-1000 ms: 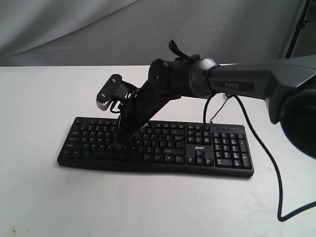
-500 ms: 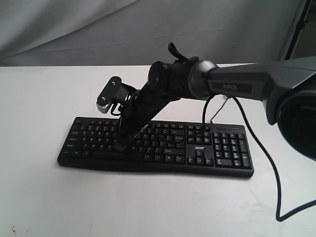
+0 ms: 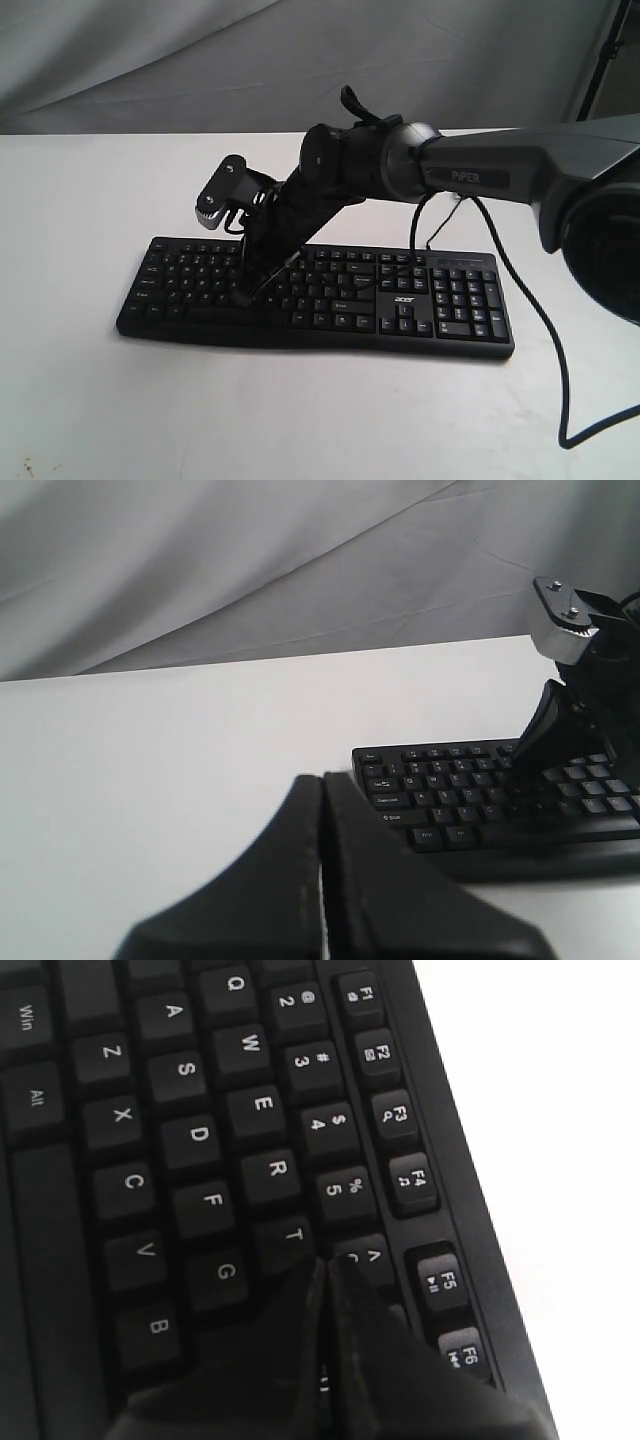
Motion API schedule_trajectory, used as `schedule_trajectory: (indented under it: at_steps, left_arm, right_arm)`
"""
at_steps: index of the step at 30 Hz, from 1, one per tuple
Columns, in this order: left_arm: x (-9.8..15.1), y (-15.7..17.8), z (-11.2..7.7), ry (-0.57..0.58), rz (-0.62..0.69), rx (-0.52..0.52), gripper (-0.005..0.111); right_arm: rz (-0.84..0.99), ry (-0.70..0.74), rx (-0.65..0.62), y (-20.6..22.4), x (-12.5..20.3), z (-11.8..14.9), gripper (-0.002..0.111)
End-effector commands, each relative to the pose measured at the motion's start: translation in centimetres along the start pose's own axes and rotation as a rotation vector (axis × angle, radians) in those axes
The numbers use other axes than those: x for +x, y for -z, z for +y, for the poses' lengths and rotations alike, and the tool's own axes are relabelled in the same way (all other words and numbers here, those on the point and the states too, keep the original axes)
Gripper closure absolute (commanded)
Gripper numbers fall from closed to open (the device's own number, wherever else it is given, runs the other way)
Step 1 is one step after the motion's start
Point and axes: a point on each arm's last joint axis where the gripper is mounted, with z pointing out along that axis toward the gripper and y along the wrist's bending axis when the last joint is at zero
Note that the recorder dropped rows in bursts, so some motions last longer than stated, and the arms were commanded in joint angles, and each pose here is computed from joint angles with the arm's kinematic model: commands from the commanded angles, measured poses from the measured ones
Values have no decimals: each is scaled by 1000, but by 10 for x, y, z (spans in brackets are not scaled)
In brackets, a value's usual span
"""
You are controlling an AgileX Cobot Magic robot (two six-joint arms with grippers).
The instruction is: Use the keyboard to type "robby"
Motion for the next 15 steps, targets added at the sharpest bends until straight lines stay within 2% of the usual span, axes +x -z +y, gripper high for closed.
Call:
schedule_trajectory:
  at_steps: [1, 15]
  left_arm:
    - [1, 0, 0, -3, -5, 5, 107]
    - [1, 0, 0, -3, -5, 5, 107]
  right_arm:
    - [-5, 4, 4, 2, 0, -3, 108]
    - [4, 1, -4, -2, 2, -2, 108]
